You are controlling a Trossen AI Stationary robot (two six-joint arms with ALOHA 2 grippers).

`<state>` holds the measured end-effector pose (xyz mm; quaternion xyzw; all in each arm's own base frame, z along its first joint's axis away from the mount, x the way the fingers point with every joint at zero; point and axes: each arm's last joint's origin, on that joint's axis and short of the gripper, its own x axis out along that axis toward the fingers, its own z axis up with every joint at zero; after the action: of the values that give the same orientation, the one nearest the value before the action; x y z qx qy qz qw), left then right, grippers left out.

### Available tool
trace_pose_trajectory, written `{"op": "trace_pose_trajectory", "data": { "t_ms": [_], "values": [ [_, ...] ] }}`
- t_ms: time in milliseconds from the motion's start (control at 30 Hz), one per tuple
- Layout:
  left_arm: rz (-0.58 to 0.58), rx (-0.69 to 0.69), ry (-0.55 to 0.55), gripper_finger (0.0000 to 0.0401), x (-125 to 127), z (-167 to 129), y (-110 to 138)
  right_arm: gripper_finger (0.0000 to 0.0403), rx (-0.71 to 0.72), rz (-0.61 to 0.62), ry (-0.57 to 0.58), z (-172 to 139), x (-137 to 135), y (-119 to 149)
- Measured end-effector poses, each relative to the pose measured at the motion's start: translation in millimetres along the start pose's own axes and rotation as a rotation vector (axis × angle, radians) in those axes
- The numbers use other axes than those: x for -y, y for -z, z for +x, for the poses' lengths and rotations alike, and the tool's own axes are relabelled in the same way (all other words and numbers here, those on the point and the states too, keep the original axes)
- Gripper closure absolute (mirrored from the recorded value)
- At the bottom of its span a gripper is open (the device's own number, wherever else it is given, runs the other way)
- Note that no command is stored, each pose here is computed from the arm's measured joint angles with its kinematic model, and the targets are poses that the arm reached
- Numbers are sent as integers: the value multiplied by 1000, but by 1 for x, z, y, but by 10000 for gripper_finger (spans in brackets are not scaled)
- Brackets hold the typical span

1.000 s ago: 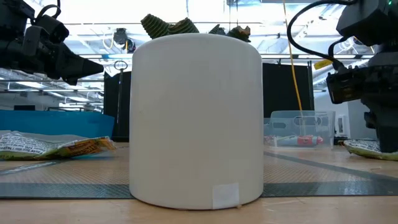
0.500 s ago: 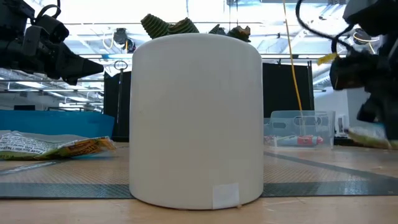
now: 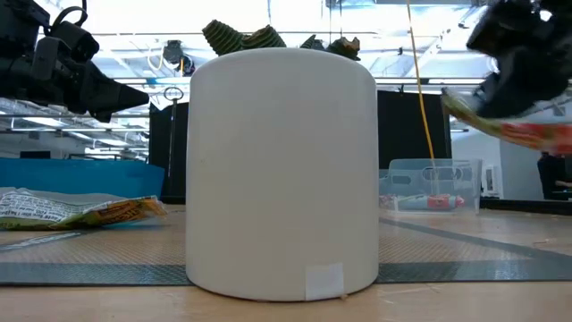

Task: Pick and place Granola Bars by type
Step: Put the red granola bar into the right transparent bin

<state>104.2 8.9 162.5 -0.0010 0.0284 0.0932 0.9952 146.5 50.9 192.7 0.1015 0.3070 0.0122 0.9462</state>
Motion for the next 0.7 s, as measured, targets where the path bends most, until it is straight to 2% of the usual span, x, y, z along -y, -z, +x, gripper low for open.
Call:
{"op": "trace_pose_trajectory", "data": {
  "t_ms": [167,300,500,700],
  "values": [
    [0,0,0,359,0,0,0,399,142,-205,35,-2,-2,-12],
    [0,0,0,359,0,0,0,399,191,-299,30,-3,-4,-17],
    [0,0,0,359,0,0,0,399,245,-310,11,-4,-2,-13],
    [0,0,0,359,0,0,0,399,329,-310,-175,-1,-1,4]
  ]
}}
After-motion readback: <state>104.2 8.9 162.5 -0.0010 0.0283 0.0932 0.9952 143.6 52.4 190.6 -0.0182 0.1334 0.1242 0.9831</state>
